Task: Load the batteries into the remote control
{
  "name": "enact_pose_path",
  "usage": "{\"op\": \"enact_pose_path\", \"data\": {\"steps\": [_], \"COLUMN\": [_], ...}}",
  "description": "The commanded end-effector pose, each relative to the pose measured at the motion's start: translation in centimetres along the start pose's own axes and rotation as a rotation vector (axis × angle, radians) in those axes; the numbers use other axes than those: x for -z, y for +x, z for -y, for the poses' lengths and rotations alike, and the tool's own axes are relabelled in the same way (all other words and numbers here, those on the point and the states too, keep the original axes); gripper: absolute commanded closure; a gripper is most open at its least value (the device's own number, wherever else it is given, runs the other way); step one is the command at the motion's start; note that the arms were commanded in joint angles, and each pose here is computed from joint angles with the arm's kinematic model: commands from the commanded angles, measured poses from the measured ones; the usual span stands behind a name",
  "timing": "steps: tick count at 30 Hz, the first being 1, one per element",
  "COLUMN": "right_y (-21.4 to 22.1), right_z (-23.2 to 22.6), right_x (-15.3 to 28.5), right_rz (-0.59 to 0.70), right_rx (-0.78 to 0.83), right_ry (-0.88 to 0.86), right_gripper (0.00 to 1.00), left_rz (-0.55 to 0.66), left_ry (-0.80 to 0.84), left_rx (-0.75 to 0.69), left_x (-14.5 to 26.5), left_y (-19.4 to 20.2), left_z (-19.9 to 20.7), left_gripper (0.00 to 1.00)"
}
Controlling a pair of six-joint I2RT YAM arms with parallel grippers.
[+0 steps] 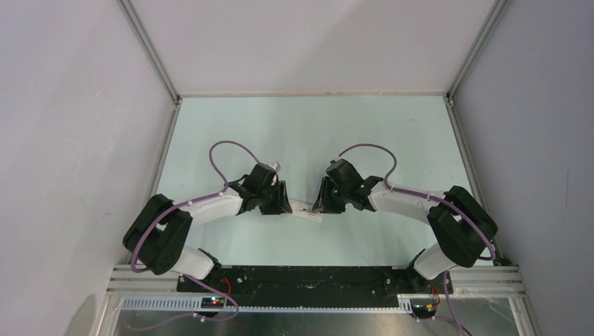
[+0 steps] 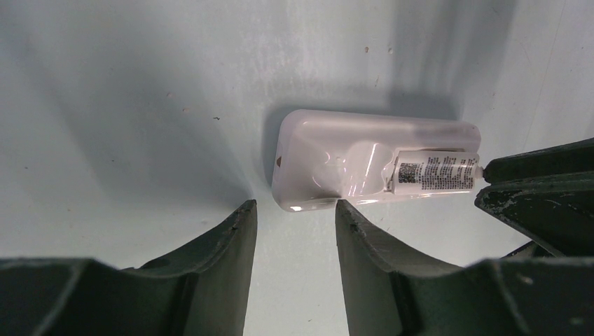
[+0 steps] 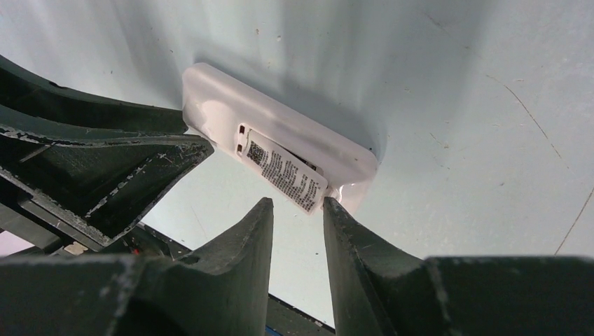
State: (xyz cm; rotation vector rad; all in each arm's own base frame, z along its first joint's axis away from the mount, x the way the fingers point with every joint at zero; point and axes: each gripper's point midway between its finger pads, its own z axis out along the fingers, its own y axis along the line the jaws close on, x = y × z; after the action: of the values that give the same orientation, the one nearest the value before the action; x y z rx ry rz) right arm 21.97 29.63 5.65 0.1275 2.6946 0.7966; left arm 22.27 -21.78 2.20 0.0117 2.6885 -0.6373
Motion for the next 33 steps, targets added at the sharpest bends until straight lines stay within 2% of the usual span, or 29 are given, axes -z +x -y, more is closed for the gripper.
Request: {"op": "enact_pose_path", "data": {"steps": [1,9,18,29,33], "right_y": [-0.6,-1.1,-1.4,-0.9,-0.6], "right_z": [-1.0,-1.6,-0.8,-0.4,-0.4], "right_x": [0.0,0.8,1.4,0.6,0.3], "right_rz": [0.03,0.068,0.097,0.072,0.055], "right_rx": [-0.002,0.008,0.002,-0.019,-0.03], "right_ry": [-0.027,-0.036,0.006,0.024,0.021], "right_gripper": [0.64,0.63,0.57,0.54,0.56], "left_rz": [0.003,0.003,0.002,-0.001,-0.002], "left_ry": [-0.013,-0.012,-0.011,-0.011,-0.012], "left_rx": [-0.024,-0.026,-0.028,-0.028,-0.027], "left_x": [-0.3,-0.3,-0.3,-0.4,-0.4], "left_y": [0.0,0.0,0.0,0.0,0.0], "left_z": [-0.6,-0.6,-0.6,-0.6,-0.6], "left_gripper": [0.5,0.5,0.5,0.5,0.5]}}
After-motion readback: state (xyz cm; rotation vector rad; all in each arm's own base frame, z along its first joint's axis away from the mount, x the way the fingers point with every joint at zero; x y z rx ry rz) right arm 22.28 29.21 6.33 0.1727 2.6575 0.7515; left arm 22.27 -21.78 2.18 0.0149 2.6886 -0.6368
